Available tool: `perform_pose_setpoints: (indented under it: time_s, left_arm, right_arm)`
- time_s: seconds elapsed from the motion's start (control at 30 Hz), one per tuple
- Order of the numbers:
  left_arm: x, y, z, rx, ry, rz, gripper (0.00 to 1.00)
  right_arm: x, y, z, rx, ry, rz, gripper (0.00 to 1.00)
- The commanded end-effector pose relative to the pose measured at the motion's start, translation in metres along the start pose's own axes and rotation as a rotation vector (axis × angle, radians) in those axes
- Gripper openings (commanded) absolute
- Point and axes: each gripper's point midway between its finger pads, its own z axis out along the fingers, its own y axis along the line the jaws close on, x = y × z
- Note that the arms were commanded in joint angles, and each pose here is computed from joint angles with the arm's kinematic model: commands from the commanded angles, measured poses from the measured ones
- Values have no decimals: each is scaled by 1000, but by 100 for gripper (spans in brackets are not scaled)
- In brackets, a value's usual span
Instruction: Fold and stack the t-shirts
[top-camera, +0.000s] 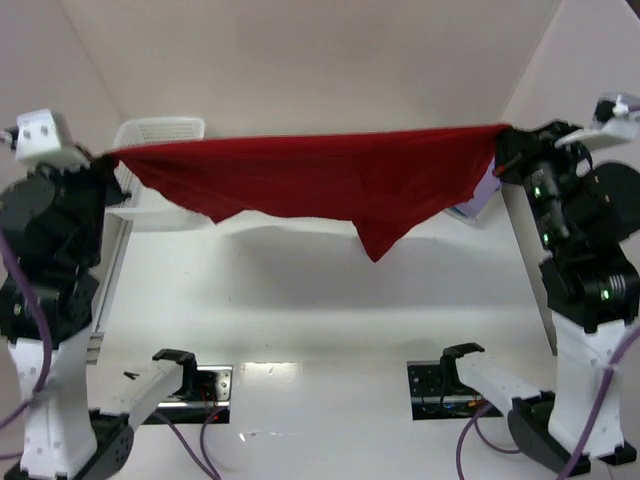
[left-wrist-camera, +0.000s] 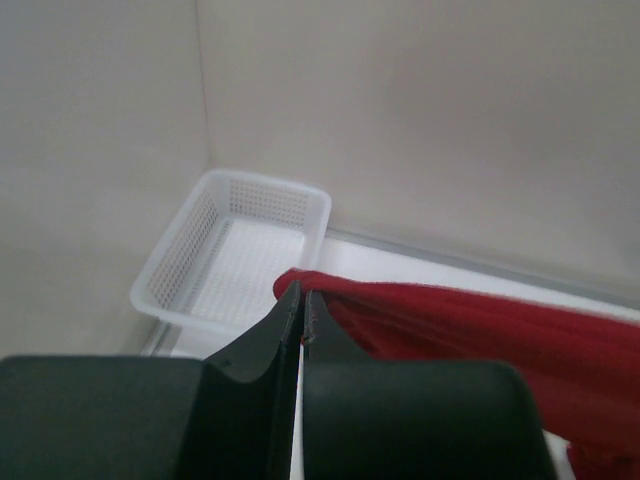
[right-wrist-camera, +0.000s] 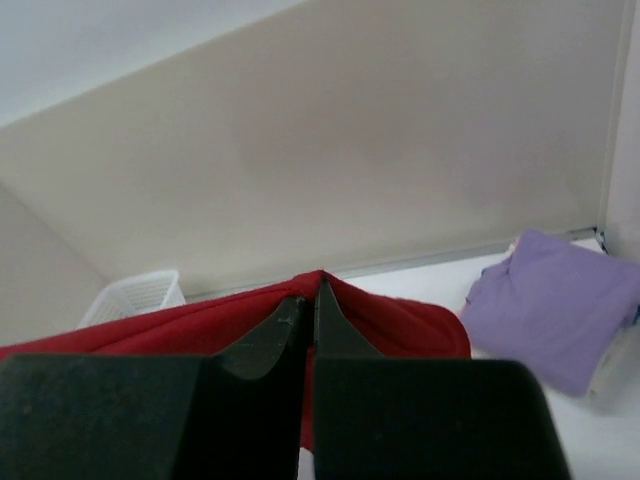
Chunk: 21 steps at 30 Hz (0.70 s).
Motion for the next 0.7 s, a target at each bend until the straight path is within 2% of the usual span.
perform_pose_setpoints:
  time_s: [0.0, 0.17, 0.3, 0.47, 0.53, 0.67]
  left_arm:
    - [4, 20, -57, 9, -39, -47, 0]
    - [1, 25, -85, 31, -48, -84, 0]
    - [14, 8, -63, 67, 26, -83, 0]
    - [65, -23, -14, 140, 204, -49, 0]
    - [97, -36, 6, 179, 293, -34, 0]
    - [144, -49, 30, 214, 414, -8, 0]
  right_arm:
    - [-19, -3, -54, -12, -62, 30, 0]
    - [-39, 5, -82, -52, -106, 56, 0]
    - [-32, 6, -61, -40, -69, 51, 0]
    - [22, -7, -7, 12, 43, 35, 0]
    - [69, -20, 17, 46, 137, 22, 0]
    - [126, -38, 43, 98, 244, 5, 0]
